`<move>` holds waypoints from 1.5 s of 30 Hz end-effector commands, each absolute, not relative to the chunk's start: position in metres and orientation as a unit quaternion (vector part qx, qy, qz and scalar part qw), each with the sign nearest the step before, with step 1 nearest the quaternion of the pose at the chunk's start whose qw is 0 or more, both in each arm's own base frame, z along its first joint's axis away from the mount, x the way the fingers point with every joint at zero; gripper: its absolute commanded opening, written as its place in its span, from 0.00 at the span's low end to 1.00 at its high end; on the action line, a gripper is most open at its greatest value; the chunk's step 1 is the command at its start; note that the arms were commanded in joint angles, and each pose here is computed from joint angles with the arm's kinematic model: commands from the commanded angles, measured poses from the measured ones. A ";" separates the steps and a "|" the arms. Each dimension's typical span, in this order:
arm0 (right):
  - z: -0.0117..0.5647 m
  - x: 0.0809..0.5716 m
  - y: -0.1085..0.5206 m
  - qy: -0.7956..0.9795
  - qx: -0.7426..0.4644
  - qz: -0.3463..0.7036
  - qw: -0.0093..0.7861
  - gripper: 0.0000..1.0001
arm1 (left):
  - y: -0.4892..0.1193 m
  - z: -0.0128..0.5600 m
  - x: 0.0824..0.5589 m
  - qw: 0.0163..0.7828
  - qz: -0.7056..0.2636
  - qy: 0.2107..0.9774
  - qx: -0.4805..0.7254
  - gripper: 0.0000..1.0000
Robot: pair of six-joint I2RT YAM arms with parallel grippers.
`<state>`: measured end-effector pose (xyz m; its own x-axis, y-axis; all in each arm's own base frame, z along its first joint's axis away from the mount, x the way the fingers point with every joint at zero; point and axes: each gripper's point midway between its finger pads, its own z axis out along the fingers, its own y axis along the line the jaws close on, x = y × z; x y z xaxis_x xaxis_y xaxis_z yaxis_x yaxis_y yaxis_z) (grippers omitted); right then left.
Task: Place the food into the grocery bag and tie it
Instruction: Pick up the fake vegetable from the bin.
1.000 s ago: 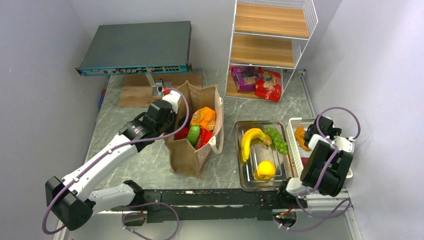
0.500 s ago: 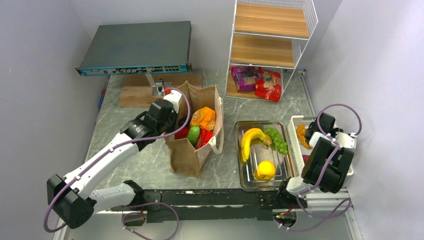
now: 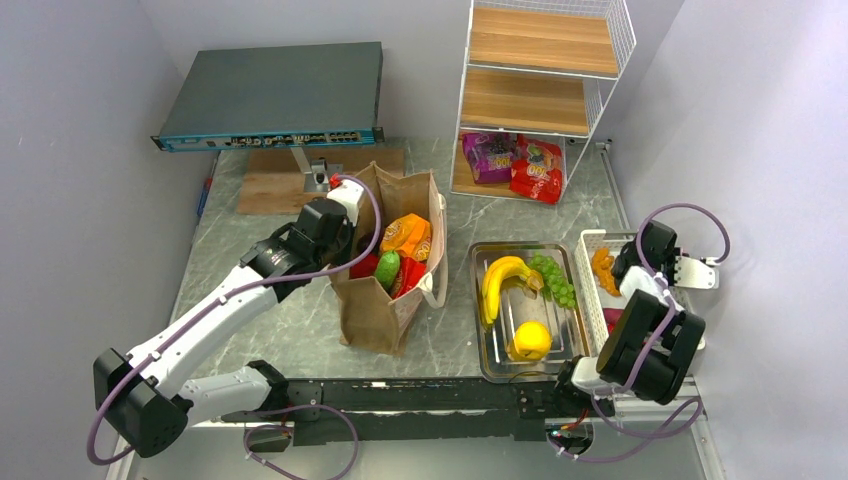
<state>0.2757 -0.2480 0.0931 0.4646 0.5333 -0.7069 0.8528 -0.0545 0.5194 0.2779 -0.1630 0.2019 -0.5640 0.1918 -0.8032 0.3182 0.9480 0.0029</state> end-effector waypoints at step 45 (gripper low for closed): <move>0.264 0.305 -0.153 0.610 0.512 0.065 0.601 0.00 | -0.166 0.216 0.276 0.454 -0.077 0.874 0.157 0.00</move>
<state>0.2906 -0.1758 0.2225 0.2969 0.6796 -0.6708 0.6739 0.3486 0.6514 0.2759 -0.1615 0.2045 -0.5553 0.2038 -0.8063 0.3281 0.9445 0.0128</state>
